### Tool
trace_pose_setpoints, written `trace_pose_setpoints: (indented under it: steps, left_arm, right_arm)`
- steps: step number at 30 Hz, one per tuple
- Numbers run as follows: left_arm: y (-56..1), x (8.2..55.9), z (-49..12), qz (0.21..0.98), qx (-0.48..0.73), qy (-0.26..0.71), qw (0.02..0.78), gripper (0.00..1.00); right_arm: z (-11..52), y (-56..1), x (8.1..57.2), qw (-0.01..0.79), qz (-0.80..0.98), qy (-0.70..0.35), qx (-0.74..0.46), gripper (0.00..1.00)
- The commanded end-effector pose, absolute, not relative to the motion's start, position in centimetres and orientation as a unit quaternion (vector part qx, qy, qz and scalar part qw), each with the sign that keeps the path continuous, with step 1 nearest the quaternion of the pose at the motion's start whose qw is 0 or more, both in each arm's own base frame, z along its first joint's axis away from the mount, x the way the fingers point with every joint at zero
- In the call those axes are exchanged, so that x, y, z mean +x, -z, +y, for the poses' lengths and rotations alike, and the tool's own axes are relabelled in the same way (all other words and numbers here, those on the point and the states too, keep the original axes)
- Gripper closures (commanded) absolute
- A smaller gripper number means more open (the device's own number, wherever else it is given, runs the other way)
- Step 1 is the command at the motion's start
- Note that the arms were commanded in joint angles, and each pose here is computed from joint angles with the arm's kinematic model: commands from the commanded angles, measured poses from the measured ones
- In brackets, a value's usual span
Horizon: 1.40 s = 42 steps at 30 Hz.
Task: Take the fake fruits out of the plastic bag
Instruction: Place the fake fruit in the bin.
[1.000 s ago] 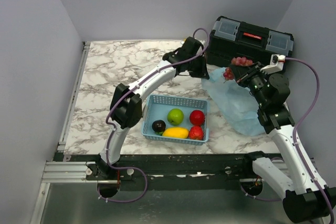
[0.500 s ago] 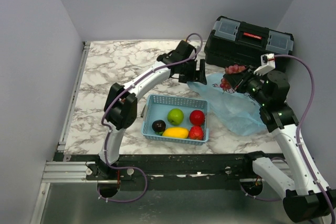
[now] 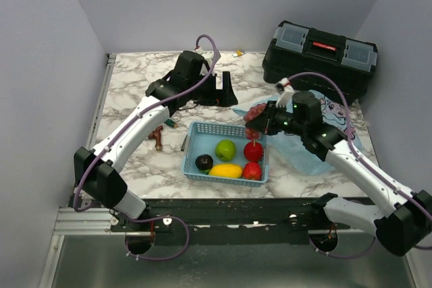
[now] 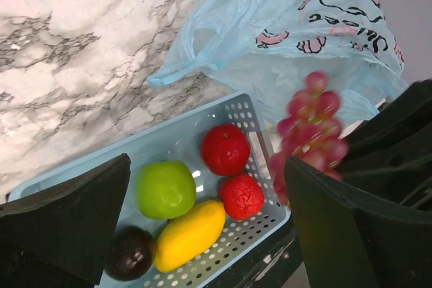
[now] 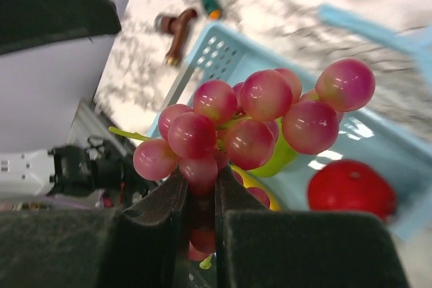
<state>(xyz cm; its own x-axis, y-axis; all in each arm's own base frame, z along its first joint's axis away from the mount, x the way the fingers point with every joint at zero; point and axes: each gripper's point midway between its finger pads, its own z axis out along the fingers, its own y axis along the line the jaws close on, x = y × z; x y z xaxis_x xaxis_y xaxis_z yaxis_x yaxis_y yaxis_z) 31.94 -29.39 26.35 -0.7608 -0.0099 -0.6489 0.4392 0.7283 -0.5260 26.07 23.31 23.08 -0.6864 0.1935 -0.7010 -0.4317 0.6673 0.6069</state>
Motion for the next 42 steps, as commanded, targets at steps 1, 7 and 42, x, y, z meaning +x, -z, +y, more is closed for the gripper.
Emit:
trace_pose_setpoints:
  steps: [1,7,42]
  left_arm:
    - [-29.0,31.3,-25.7,0.859,0.126,0.299,0.395,0.04]
    - [-33.5,30.1,-19.6,0.825,0.098,0.216,0.513,0.01]
    - [-35.3,26.5,-16.5,0.766,0.090,0.231,0.594,0.01]
  right_arm:
    - [27.3,-24.4,26.4,0.402,0.804,-0.428,-0.095,0.99]
    - [32.4,-22.8,26.5,0.365,0.797,-0.465,-0.124,0.99]
    - [39.0,-5.4,27.0,0.227,0.921,-0.219,-0.229,0.59]
